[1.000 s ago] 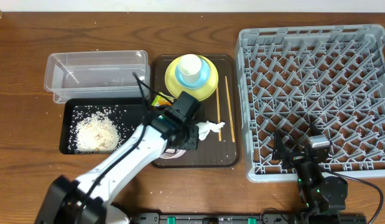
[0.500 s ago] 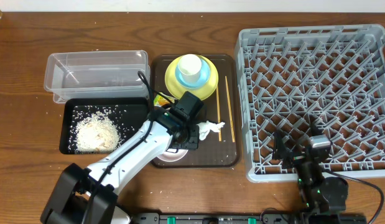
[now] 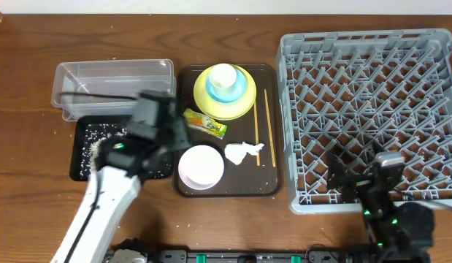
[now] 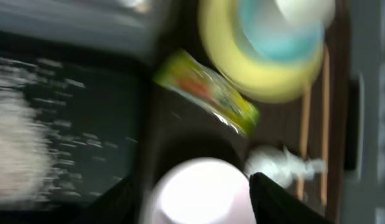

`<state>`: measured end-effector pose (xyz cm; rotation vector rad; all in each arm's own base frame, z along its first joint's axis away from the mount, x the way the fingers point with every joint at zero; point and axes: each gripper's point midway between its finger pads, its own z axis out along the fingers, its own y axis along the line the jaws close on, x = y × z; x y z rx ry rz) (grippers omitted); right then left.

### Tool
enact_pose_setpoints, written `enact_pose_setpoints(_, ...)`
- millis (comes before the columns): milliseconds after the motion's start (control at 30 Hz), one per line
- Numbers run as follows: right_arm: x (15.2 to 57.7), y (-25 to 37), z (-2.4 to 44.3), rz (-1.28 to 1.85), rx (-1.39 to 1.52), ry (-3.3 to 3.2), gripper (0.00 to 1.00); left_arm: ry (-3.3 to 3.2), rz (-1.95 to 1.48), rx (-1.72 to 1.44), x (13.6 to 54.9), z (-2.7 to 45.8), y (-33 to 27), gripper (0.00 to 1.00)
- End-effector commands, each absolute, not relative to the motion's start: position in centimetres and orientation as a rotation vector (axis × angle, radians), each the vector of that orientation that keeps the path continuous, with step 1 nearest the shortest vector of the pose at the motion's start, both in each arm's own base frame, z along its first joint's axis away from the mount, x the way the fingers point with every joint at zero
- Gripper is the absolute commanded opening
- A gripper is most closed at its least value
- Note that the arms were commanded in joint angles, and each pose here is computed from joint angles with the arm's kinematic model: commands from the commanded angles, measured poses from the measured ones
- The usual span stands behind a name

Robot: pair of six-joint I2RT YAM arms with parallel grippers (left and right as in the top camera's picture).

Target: Sort waste into correct bins and load items into the dishwasher rack

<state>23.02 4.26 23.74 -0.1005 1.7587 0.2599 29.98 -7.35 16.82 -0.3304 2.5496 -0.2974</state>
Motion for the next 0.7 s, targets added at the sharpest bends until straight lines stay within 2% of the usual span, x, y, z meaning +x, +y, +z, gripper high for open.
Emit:
enact_pose_setpoints(0,24.3,3.7,27.7,0.204,-0.108,1.829,0.99,2.450,-0.222,-0.462,30.6,18.9,-3.3,0.64)
enact_pose_setpoints(33,24.8,3.8,28.2,0.210,-0.108,1.890,0.99,2.436,-0.210,-0.500,30.5,19.2,-2.3,0.68)
enact_pose_setpoints(267,28.7,5.6,28.8,0.268,-0.146,2.377,0.99,2.436,-0.135,-0.687,29.2,18.6,2.1,0.70)
enact_pose_setpoints(367,30.9,9.0,28.9,0.467,-0.186,2.464,0.99,2.447,-0.117,-0.733,28.6,18.2,3.0,0.71)
enact_pose_setpoints(433,31.6,11.3,28.3,0.642,-0.228,2.508,0.99,2.466,-0.108,-0.750,28.1,17.9,3.2,0.77)
enact_pose_setpoints(500,32.7,13.4,27.7,0.806,-0.227,2.511,0.65,2.481,-0.105,-0.755,27.8,17.7,3.2,0.82)
enact_pose_setpoints(567,33.7,14.2,26.1,0.848,-0.149,2.569,0.41,2.481,-0.105,-0.755,27.8,17.7,3.2,0.84)
enact_pose_setpoints(633,34.6,14.9,23.8,0.787,-0.119,2.639,0.23,2.481,-0.105,-0.755,27.8,17.7,3.2,0.85)
enact_pose_setpoints(667,34.9,15.2,22.8,0.745,-0.116,2.666,0.18,2.481,-0.105,-0.755,27.8,17.7,3.2,0.85)
